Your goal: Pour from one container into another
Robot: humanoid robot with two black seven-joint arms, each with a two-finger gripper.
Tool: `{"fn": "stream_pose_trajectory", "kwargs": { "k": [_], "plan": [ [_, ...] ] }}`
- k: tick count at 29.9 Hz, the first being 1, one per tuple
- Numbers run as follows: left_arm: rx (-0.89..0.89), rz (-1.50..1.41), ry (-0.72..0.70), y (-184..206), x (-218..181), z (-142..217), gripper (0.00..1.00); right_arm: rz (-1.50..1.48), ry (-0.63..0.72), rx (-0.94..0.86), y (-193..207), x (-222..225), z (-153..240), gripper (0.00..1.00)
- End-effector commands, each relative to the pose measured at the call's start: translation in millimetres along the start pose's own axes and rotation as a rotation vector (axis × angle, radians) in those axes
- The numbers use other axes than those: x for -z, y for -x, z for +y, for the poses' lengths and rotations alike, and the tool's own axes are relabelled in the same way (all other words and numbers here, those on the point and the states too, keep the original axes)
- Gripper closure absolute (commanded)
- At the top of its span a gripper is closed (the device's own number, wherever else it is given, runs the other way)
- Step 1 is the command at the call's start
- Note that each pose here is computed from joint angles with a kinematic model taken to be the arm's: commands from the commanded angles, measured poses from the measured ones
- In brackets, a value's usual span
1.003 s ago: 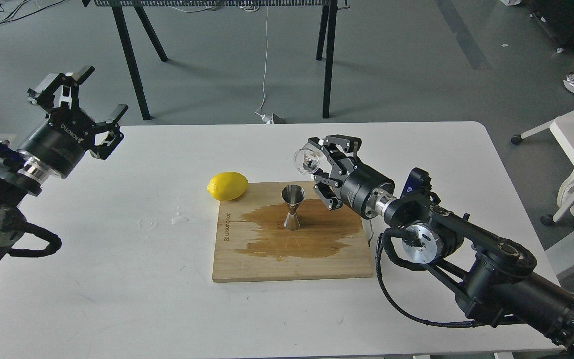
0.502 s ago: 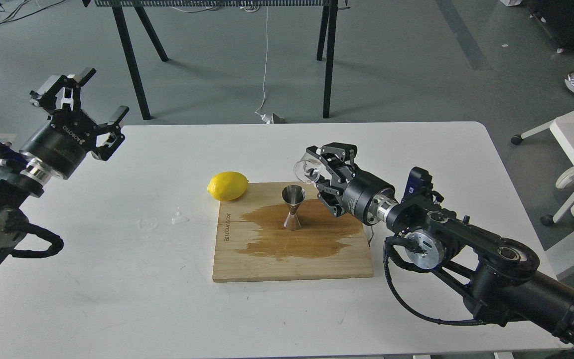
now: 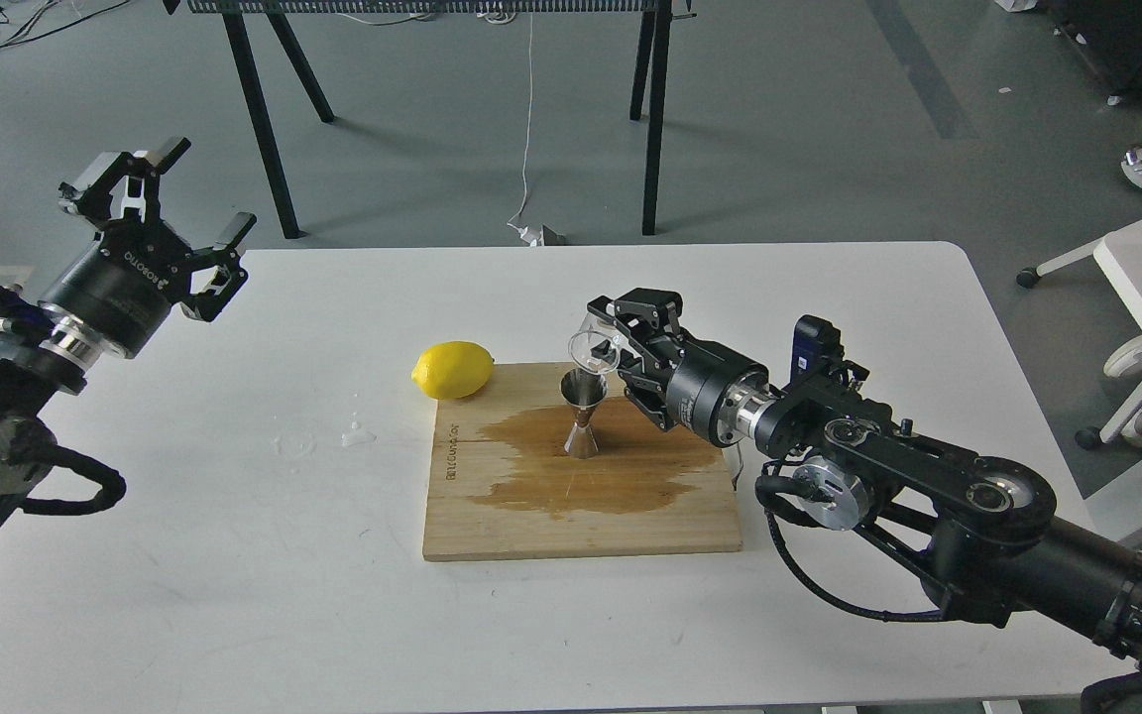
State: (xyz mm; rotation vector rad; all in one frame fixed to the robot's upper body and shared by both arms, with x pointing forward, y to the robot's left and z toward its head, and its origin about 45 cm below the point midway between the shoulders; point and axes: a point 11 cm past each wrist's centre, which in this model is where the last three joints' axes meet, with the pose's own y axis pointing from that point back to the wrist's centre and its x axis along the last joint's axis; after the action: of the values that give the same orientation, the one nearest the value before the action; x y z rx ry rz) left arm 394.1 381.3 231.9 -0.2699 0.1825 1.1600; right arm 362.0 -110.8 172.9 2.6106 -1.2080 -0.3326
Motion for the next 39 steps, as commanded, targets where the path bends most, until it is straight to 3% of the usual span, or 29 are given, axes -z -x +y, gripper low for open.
{"fn": "stream_pose_trajectory", "kwargs": {
  "k": [1,39],
  "plan": [
    [0.000,0.000,-0.001,0.1,0.3,0.1,0.10,0.037,0.001,-0.012,-4.8,0.8,-1.2,0.65],
    [-0.012,-0.003,-0.003,-3.8,0.8,1.5,0.10,0.250,0.049,0.029,3.4,2.8,-18.1,0.66]
  ]
}}
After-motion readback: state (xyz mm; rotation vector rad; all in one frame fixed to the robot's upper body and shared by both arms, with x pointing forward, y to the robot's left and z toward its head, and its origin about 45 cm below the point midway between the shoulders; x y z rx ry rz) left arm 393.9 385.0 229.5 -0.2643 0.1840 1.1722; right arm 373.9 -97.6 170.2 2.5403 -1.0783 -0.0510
